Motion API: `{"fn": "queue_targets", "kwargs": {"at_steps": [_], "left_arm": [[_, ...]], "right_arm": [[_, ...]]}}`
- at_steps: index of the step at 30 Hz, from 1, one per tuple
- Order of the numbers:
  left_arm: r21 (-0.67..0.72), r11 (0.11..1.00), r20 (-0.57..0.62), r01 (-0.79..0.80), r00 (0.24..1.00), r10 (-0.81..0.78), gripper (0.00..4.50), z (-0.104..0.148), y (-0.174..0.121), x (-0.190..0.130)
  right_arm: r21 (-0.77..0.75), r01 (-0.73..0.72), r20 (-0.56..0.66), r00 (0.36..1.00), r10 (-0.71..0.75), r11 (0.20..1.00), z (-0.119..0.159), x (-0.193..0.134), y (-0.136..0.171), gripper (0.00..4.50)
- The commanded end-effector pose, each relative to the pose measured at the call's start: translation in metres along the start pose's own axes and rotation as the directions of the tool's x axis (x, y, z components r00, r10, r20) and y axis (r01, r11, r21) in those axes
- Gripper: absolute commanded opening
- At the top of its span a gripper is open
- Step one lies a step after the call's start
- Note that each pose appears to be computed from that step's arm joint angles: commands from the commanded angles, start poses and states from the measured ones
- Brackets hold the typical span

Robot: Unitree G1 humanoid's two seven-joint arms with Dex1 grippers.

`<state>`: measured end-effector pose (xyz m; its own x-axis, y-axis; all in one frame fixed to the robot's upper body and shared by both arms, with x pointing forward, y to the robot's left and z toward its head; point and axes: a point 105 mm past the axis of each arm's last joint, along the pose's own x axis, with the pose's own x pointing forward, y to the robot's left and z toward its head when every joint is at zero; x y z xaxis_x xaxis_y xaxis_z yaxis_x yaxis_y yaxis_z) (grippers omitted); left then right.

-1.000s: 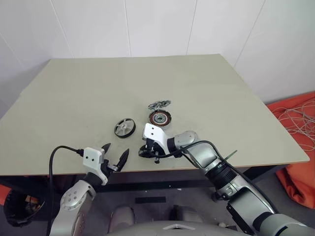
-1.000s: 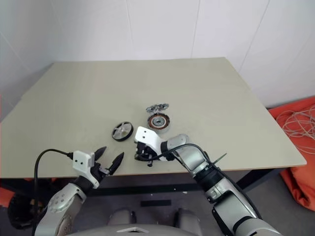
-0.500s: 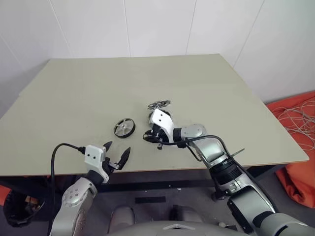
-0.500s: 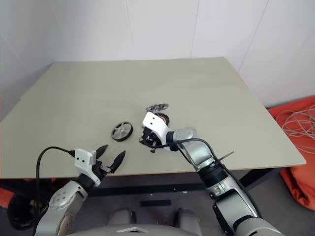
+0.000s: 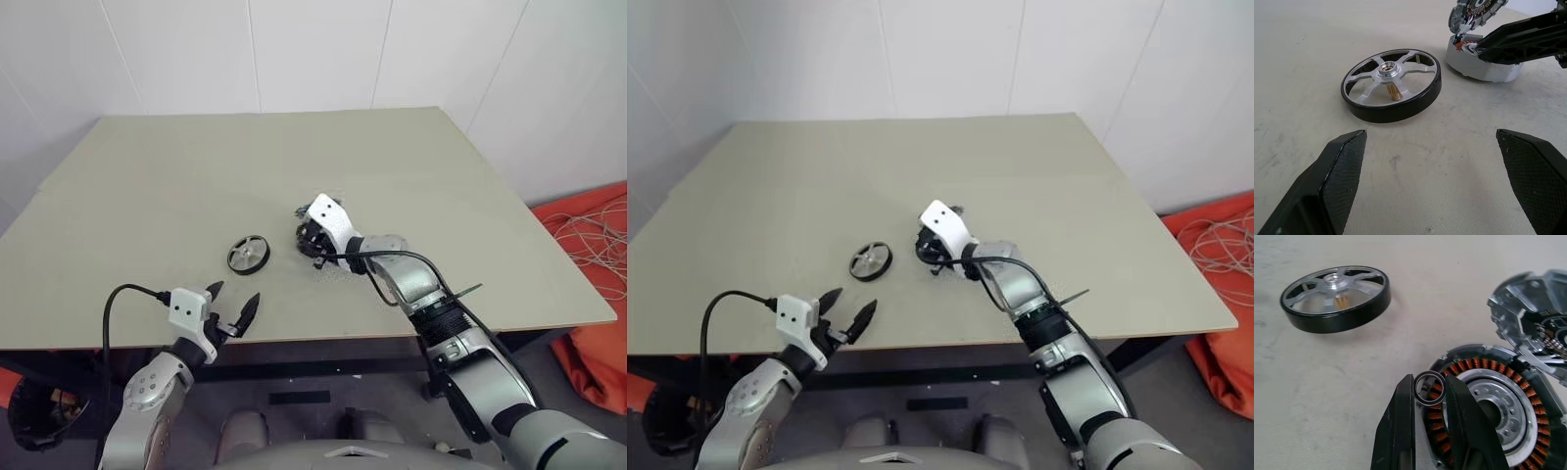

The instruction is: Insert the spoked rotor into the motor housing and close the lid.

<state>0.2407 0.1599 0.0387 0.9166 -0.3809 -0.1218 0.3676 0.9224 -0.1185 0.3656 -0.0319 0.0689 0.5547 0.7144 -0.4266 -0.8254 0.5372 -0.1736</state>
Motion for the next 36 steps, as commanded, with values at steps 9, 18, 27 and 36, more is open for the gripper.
{"fn": "queue_targets", "kwargs": {"at_steps": [9, 18, 27, 36], "left_arm": [[0.014, 1.0, 0.039, -0.001, 0.999, 0.001, 4.5, 0.015, -0.002, 0.002], [0.013, 1.0, 0.037, 0.0, 0.999, 0.0, 4.5, 0.015, -0.003, 0.002], [0.011, 1.0, 0.035, -0.004, 0.999, 0.003, 4.5, 0.014, -0.002, 0.002], [0.01, 1.0, 0.031, -0.004, 1.0, 0.004, 4.5, 0.014, -0.003, 0.002]], "right_arm": [[0.012, 0.112, 0.011, 0.994, -0.112, 0.994, 0.008, -0.004, -0.034, 0.56], [0.016, 0.124, 0.006, 0.992, -0.124, 0.992, 0.006, -0.005, -0.038, 0.56], [0.015, 0.11, 0.007, 0.994, -0.11, 0.994, 0.007, -0.005, -0.036, 0.91], [0.022, 0.108, 0.033, 0.993, -0.109, 0.994, 0.012, -0.006, -0.036, 3.96]]}}
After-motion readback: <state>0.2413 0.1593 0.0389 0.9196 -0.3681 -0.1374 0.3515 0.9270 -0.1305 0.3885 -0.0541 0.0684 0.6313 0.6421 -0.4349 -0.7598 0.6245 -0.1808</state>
